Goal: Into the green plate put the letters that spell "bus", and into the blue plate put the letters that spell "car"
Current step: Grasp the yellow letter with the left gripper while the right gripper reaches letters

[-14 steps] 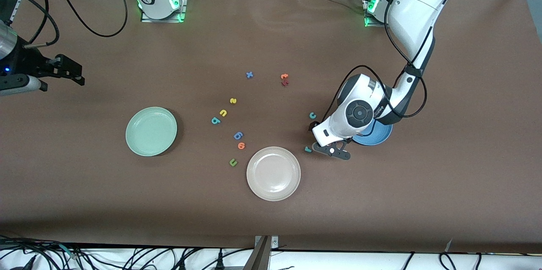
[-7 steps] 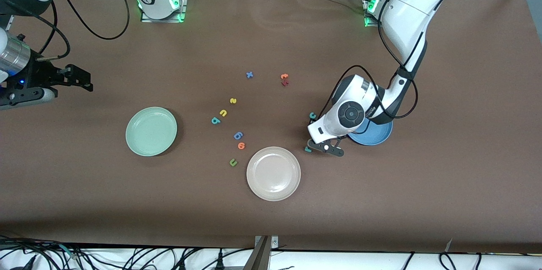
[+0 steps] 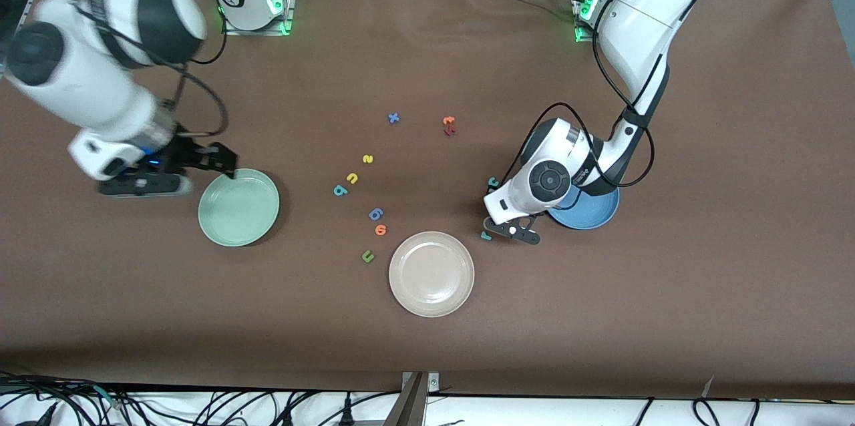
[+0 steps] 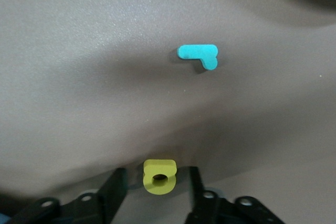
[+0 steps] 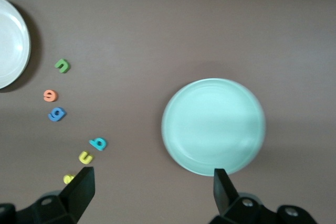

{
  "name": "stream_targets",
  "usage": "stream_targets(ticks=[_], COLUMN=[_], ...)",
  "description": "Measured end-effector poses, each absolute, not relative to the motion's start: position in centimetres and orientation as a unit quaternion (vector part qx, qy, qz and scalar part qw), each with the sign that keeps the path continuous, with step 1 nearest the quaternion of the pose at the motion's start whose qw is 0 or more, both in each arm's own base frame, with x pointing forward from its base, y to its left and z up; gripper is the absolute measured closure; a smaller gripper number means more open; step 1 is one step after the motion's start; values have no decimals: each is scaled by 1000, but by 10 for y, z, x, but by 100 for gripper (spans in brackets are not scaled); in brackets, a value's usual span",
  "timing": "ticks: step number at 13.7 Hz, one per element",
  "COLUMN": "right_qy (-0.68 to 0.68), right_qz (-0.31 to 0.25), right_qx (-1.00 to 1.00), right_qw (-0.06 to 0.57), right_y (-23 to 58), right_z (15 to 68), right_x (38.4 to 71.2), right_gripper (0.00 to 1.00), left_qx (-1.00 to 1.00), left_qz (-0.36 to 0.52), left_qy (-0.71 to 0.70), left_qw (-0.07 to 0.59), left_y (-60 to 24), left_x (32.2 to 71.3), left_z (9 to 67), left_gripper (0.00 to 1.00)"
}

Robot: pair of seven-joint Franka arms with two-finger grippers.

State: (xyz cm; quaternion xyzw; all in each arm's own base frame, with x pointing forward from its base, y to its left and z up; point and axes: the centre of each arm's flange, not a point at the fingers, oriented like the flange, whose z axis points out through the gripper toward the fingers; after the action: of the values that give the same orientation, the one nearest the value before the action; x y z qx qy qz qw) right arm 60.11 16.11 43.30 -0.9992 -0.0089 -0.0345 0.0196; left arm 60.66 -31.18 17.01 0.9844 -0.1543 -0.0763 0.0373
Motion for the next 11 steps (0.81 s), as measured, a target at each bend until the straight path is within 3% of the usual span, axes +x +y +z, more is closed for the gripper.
stream_targets(ticks=[2, 6, 11], right_qy=[33, 117, 239], right_qz=[-30, -33, -39], right_qx=[-999, -992, -967], right_qw=[27, 45, 74], right_y=[187, 233, 295], right_z=[390, 324, 253], right_x=[592, 576, 536], right_gripper=[0, 0, 3], left_qx=[984, 985, 986], left_qz=[-75, -71, -105], left_qy=[-155, -153, -131], left_qw=[38, 38, 16], left_y=[-312, -311, -270], left_x=[607, 612, 624], left_z=[172, 181, 251], left_gripper=[70, 72, 72])
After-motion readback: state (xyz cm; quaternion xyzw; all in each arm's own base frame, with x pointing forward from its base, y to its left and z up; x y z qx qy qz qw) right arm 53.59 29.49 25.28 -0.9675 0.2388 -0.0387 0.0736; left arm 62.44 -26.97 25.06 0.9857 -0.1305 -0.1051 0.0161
